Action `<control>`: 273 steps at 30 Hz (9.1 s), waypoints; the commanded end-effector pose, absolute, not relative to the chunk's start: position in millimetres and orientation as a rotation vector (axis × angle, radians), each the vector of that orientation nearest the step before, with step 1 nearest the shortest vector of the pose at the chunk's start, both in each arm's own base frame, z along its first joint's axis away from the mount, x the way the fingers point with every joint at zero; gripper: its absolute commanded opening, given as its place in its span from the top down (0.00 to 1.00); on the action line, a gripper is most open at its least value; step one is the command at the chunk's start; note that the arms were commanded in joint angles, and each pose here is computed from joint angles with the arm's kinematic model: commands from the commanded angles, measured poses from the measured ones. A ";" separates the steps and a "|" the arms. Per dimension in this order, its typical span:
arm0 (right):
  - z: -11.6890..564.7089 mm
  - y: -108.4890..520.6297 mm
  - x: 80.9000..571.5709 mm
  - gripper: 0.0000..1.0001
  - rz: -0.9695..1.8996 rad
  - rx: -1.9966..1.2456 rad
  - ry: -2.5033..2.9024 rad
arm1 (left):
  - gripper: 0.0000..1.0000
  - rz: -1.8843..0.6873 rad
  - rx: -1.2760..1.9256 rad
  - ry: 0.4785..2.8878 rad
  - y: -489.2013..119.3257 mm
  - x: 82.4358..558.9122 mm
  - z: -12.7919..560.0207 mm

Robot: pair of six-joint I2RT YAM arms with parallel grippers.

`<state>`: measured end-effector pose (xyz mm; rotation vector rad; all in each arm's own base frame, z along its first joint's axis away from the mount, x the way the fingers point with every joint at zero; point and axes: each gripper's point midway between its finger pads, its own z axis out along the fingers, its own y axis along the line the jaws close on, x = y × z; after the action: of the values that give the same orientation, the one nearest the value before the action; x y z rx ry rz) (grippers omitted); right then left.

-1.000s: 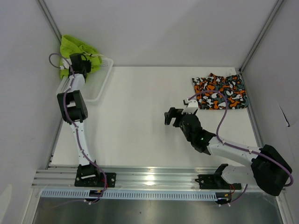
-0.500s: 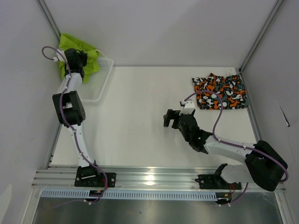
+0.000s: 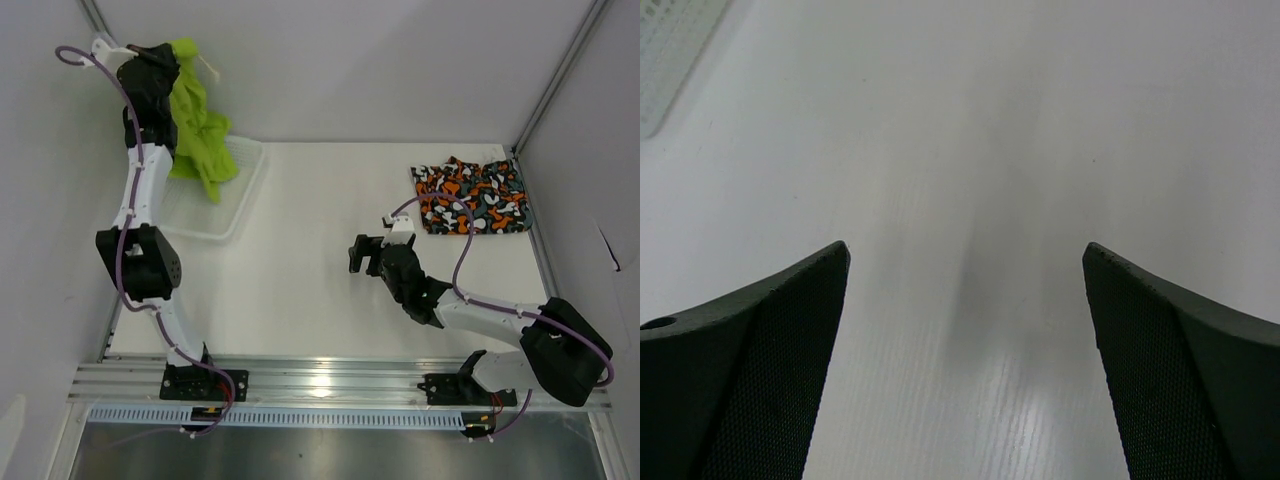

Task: Fold and stack the shorts
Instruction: Grab the shorts from the pile, then move the shorts to the center of the board, then flatten the shorts out

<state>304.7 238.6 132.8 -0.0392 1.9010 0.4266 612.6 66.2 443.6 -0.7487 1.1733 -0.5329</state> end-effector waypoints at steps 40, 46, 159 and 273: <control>176.2 147.4 313.7 0.00 0.232 0.436 1.693 | 1.00 -1.109 -0.164 1.114 -296.0 287.4 505.1; 178.0 141.0 310.7 0.00 0.228 0.457 1.680 | 0.11 -0.995 -0.192 1.385 -308.3 306.7 443.7; 140.4 123.3 320.1 0.07 0.535 0.231 2.033 | 0.37 -0.027 0.634 2.478 -286.3 239.5 71.4; 114.5 125.2 307.7 0.07 0.518 0.211 2.026 | 0.36 -1.035 -0.969 2.023 -261.1 236.5 66.8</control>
<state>305.2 127.1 107.7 0.2236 2.0660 0.5328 219.1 -252.6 43.0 -0.9309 2.1336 -0.9676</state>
